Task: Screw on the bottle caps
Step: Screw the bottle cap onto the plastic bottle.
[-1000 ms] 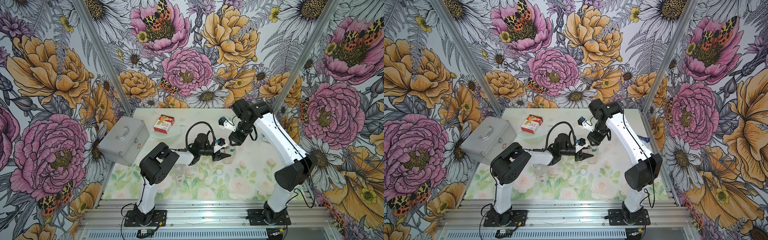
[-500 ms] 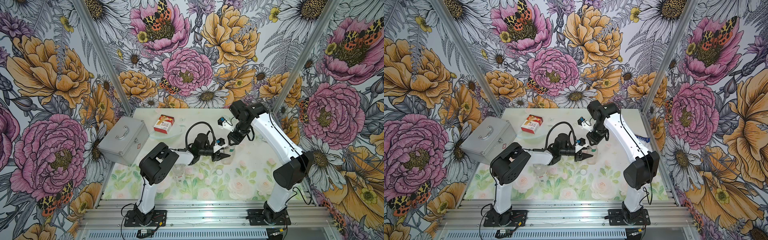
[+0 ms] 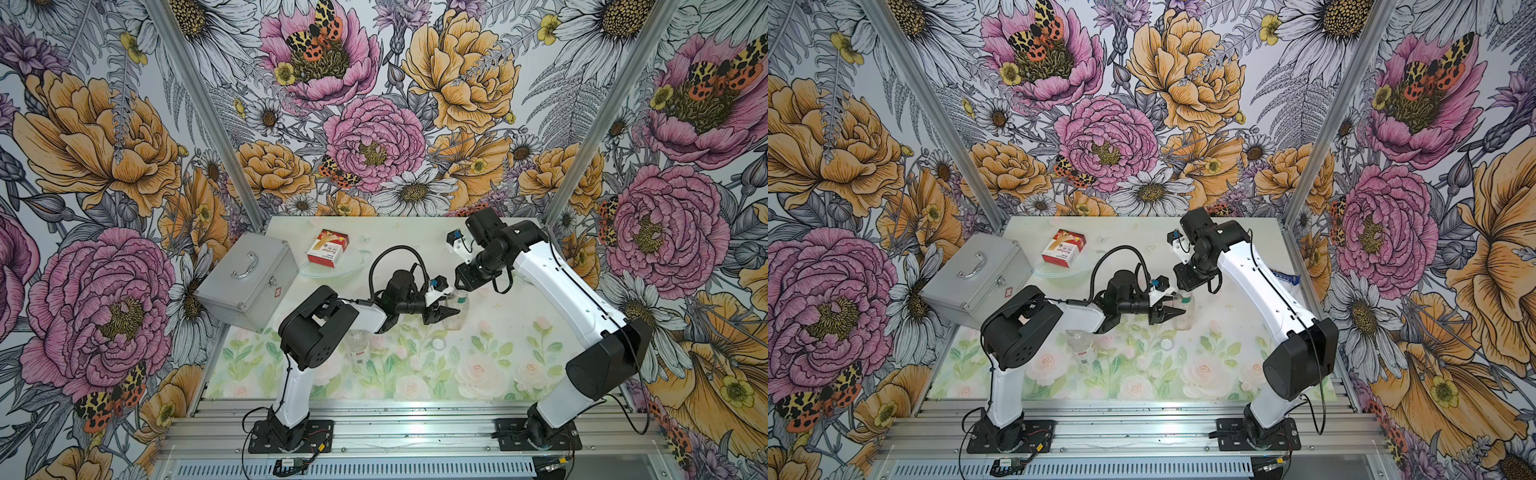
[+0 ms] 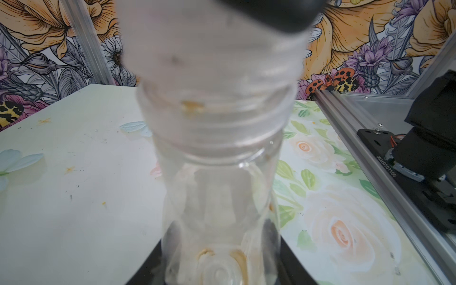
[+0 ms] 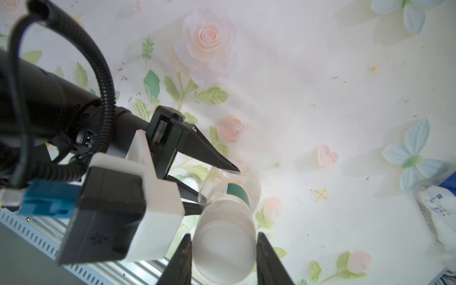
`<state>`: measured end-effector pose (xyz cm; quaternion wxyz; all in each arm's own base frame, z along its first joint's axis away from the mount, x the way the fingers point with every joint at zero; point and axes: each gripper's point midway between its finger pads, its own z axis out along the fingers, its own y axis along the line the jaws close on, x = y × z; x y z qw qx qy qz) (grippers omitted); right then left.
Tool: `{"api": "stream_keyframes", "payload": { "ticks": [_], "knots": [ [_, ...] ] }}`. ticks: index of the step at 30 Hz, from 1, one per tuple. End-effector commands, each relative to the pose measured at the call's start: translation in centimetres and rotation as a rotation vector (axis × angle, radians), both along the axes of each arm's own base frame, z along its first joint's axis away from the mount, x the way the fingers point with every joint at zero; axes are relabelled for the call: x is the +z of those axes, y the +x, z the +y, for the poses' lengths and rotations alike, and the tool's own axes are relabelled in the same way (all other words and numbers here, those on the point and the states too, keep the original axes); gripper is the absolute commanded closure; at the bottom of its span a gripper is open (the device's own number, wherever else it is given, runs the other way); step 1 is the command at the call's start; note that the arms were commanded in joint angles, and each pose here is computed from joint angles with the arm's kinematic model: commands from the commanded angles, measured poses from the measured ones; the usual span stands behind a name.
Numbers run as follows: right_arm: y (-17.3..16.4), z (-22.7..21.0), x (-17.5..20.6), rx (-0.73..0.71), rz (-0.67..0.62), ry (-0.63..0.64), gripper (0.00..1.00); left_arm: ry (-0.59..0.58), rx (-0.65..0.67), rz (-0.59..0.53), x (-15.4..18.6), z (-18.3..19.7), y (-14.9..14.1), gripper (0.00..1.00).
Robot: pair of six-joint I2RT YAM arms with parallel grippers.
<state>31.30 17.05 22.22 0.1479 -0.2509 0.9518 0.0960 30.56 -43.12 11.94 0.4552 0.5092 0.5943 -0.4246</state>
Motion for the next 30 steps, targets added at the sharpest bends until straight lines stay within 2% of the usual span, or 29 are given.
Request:
{"api": "stream_keyframes", "payload": {
  "ticks": [1, 5, 9, 18, 30],
  "knots": [
    [-0.3, -0.5, 0.3, -0.190, 0.018, 0.023, 0.68, -0.144, 0.073, -0.138, 6.9, 0.1, 1.4, 0.58],
    [-0.9, -0.1, 0.6, -0.324, 0.076, 0.092, 0.66, -0.137, 0.121, -0.157, 7.1, 0.2, 2.0, 0.59],
    [-1.4, -0.1, 0.1, -0.415, 0.111, 0.109, 0.67, -0.130, 0.176, -0.186, 7.7, 0.3, 2.5, 0.59],
    [-1.6, -0.6, 0.3, -0.561, 0.056, 0.098, 0.63, -0.088, 0.246, -0.213, 8.5, 0.3, 3.1, 0.60],
    [-1.5, -2.0, 7.2, -0.601, -0.097, 0.259, 0.61, -0.028, 0.214, -0.194, 6.7, 0.9, 2.6, 0.59]
  ]
}}
